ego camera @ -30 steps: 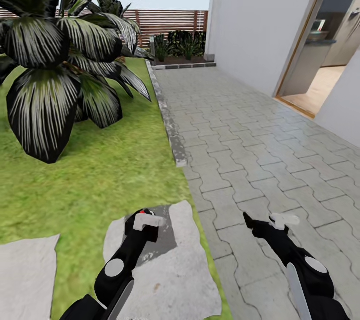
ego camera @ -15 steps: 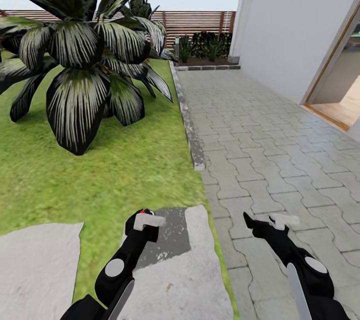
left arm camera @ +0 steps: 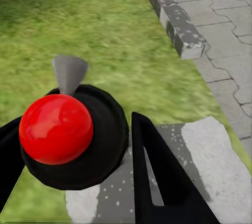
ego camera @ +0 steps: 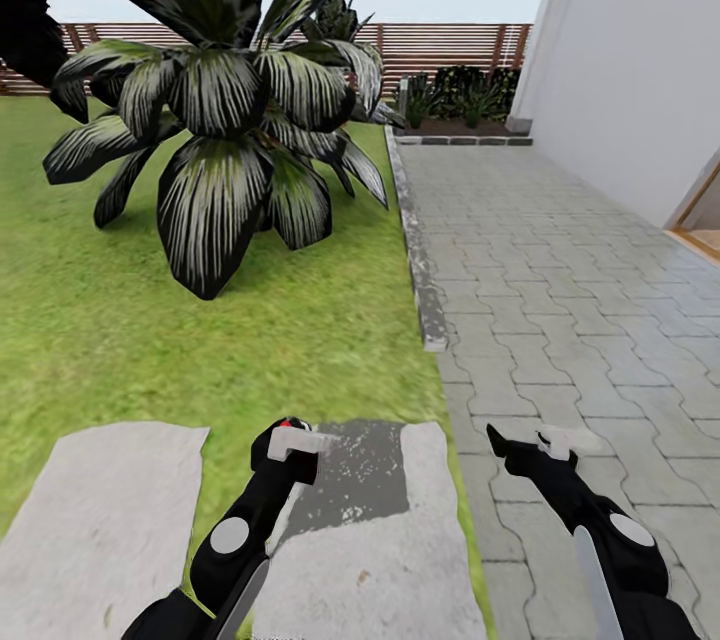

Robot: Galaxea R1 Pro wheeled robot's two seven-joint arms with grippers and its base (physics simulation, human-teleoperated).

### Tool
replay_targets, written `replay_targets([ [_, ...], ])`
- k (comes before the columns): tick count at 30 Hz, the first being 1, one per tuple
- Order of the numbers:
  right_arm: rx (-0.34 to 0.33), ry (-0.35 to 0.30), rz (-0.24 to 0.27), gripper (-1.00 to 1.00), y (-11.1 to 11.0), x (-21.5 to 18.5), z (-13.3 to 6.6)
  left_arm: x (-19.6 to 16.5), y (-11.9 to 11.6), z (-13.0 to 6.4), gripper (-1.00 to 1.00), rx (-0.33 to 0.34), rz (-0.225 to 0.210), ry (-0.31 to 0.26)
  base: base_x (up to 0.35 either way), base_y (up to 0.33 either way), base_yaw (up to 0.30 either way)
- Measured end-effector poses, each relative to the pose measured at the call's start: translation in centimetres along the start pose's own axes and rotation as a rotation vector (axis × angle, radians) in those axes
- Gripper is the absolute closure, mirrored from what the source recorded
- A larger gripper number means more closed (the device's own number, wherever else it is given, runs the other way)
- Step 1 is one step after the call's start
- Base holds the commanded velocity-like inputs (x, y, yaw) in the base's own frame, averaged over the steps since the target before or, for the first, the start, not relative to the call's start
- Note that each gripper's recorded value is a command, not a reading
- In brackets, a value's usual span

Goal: In the garden, pick up the pesticide atomizer on the floor and spray pesticide onto both trees until each tree trunk is fully covered.

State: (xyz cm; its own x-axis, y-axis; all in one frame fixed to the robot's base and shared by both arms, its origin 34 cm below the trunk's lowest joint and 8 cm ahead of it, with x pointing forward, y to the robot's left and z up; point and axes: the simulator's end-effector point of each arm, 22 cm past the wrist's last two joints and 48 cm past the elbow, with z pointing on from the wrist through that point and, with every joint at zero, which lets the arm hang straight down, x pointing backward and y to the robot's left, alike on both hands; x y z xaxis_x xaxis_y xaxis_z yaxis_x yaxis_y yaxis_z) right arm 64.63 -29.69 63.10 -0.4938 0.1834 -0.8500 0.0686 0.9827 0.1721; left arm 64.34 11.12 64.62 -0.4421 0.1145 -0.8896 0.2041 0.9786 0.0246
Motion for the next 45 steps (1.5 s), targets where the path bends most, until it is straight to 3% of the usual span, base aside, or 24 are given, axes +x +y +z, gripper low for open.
replay_targets([
  [7,0.000,0.000,0.000,-1.00,0.3,-1.3,-0.5,-1.4,0.1,-0.4,1.00,0.000,0.000,-0.001,0.000,0.000,0.283],
  [45,0.001,0.002,0.000,-1.00,0.2,-1.3,-0.5,-1.3,0.1,-0.4,1.00,0.000,-0.006,0.002,0.009,-0.007,0.285],
])
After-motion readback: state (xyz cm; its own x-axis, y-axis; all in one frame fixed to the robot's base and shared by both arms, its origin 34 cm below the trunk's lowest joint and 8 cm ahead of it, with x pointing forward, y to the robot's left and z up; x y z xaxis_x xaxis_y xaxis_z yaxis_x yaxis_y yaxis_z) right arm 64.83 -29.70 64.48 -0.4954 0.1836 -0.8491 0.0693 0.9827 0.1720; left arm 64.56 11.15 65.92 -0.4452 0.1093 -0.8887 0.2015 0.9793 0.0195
